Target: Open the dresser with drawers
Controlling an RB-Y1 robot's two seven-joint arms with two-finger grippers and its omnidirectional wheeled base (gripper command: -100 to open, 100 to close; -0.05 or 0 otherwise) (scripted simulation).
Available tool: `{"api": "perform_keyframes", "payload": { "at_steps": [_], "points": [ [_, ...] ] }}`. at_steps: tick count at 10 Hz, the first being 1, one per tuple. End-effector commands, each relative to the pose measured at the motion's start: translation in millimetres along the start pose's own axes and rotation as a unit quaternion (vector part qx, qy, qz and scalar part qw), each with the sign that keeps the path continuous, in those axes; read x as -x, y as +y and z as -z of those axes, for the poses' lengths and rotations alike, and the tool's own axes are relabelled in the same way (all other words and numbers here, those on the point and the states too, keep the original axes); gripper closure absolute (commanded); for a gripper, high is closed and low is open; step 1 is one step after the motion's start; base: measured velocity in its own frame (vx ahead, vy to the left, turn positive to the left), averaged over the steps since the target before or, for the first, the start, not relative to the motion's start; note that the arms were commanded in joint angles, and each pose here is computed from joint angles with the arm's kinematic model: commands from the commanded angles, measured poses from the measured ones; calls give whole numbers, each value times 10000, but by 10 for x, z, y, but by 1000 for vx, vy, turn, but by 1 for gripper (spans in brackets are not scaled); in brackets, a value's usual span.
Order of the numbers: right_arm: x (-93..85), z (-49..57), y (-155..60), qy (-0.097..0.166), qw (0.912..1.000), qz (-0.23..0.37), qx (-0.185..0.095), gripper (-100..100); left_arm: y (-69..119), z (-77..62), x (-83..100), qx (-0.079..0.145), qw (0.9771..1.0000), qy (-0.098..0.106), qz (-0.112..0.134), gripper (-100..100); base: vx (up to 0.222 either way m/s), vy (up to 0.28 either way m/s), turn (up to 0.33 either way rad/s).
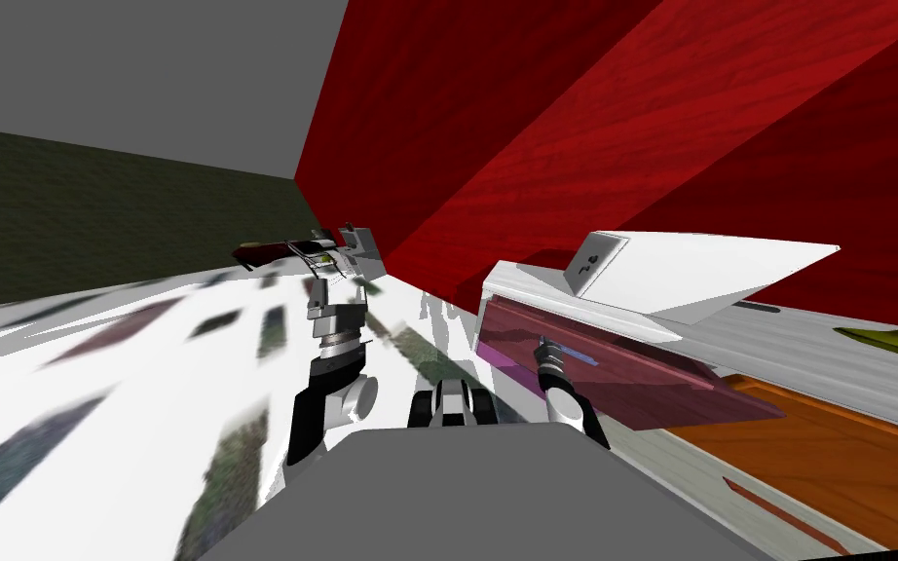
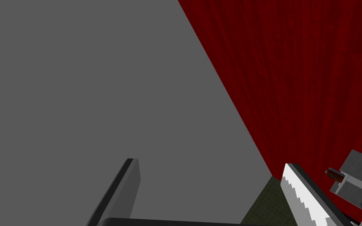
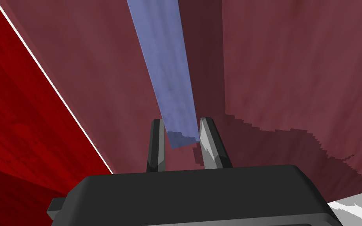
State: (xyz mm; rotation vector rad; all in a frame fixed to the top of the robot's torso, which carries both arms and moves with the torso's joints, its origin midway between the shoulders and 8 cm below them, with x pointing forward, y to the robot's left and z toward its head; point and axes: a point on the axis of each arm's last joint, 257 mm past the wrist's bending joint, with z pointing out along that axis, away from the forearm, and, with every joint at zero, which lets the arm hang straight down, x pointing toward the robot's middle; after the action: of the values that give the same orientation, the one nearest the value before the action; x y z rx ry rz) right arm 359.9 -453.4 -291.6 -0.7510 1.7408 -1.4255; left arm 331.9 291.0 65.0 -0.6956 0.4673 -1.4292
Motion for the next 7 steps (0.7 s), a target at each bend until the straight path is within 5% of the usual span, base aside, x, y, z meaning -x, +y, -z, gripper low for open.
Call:
{"api": "perform_keyframes", "payload": {
  "at_steps": [1, 5, 6, 7],
  "points": [
    [13, 21, 14, -16, 10000, 3, 17, 100, 0, 0, 0, 0, 10000, 0, -1, 0, -107, 74, -12],
    [36, 45, 16, -39, 10000, 12, 17, 100, 0, 0, 0, 0, 10000, 0, 0, 0, -148, 109, -19],
    [-123, 119, -44, -50, 10000, 5, 79, -100, 0, 0, 0, 0, 10000, 0, -1, 0, 45, 56, -80],
    [-188, 148, -108, -67, 9999, 1, 79, -100, 0, 1, 1, 1, 10000, 0, -2, 0, 98, 63, -85]
  ]
}}
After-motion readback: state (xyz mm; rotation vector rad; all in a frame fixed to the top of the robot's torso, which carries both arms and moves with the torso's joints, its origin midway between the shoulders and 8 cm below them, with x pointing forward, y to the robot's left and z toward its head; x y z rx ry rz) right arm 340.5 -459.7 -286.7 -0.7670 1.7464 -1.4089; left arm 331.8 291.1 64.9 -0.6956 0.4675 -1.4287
